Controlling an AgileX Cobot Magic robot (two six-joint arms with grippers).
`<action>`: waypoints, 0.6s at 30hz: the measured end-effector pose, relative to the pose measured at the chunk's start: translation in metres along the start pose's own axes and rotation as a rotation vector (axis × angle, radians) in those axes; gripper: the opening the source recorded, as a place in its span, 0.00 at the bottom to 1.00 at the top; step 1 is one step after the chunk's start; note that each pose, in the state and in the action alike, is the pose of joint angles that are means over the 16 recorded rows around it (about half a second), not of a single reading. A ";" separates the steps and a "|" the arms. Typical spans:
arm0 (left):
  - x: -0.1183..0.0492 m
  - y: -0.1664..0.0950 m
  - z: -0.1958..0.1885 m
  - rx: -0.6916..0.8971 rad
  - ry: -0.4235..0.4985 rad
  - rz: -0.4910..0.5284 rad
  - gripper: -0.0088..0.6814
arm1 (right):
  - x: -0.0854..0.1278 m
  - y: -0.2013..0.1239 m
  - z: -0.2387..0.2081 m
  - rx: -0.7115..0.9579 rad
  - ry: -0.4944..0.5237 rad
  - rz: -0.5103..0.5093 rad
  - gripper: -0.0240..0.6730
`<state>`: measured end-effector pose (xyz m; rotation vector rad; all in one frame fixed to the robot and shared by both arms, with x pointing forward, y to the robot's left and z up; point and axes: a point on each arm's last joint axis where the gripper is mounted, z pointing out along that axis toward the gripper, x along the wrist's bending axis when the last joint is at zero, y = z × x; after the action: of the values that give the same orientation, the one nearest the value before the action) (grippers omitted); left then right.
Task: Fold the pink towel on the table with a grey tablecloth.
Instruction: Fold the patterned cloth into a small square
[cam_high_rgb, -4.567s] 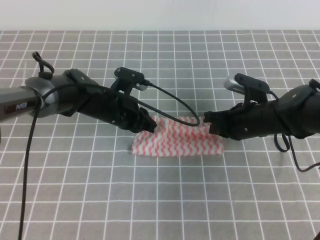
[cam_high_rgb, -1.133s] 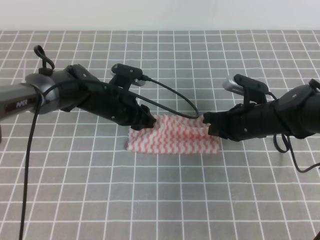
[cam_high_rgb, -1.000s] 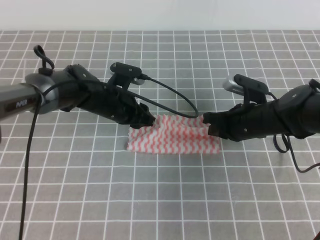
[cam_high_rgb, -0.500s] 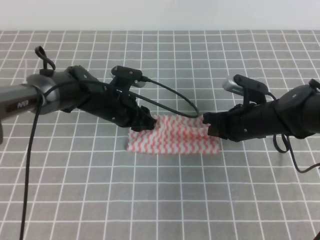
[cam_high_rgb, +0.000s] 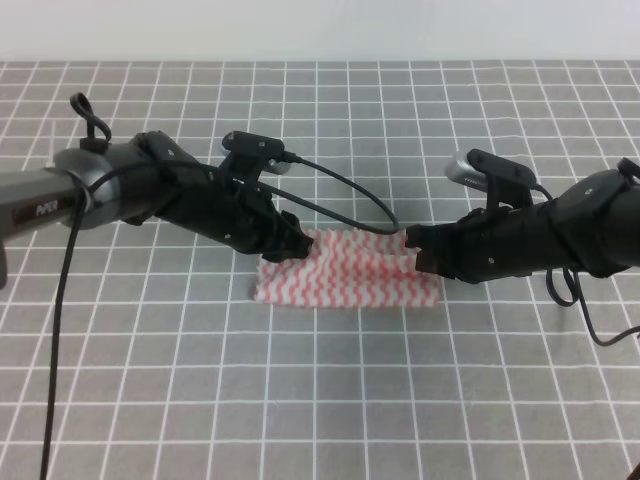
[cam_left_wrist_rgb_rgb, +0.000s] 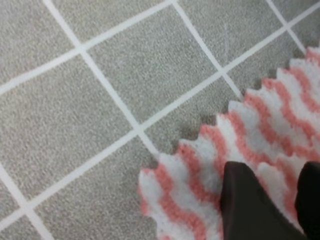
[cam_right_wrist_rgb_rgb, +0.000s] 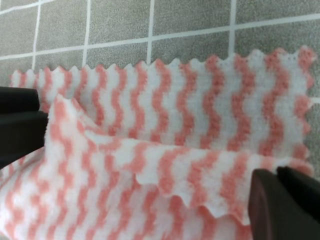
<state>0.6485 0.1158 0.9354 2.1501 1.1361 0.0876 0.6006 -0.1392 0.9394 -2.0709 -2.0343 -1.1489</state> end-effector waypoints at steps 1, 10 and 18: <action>0.000 0.000 0.000 -0.001 0.001 0.001 0.33 | 0.000 0.000 0.000 0.000 0.000 0.000 0.01; 0.001 0.001 -0.001 -0.003 0.014 0.018 0.22 | 0.000 0.000 0.000 0.000 0.000 0.000 0.01; 0.000 0.002 -0.004 -0.008 0.020 0.047 0.10 | 0.000 0.000 0.000 0.001 0.000 0.000 0.01</action>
<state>0.6488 0.1173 0.9401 2.1736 1.0952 0.1354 0.6006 -0.1391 0.9394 -2.0701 -2.0344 -1.1485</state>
